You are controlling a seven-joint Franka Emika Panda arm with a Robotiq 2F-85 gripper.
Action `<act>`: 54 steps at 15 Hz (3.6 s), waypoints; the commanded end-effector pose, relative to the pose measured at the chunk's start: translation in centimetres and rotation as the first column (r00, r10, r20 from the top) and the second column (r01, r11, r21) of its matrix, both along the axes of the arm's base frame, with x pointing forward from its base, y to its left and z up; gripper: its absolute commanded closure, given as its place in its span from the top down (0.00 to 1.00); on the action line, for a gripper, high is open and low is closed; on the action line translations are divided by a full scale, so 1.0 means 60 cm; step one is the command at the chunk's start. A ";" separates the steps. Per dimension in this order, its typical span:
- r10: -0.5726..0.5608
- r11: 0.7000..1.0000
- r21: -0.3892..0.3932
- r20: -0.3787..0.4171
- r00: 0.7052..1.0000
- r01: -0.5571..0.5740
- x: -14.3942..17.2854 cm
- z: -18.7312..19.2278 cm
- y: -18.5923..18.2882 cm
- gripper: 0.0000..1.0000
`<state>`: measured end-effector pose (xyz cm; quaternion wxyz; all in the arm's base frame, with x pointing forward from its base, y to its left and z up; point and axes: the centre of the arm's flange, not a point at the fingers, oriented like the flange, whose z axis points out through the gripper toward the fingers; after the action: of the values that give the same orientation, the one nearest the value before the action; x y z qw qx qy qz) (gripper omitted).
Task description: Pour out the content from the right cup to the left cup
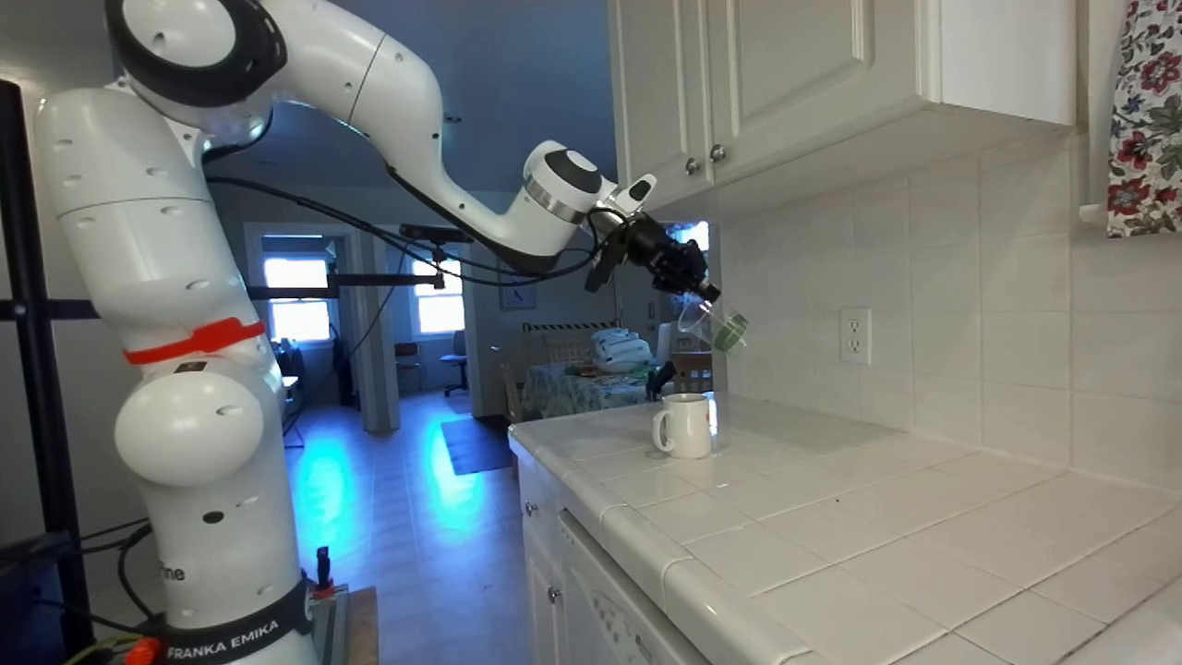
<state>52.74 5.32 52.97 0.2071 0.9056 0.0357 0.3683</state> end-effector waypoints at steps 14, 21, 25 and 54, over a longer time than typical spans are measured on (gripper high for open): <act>-0.260 0.872 0.409 -0.079 0.962 0.270 -0.083 -0.012 -0.147 0.02; -0.378 0.733 0.546 -0.167 0.911 0.405 -0.071 -0.048 -0.218 0.02; -0.372 0.659 0.613 -0.237 0.897 0.435 -0.075 -0.072 -0.237 0.02; -0.340 0.621 0.637 -0.305 0.889 0.456 -0.112 -0.185 -0.367 0.06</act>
<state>46.03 -16.71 41.88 -0.0742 0.9263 -0.2909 0.2277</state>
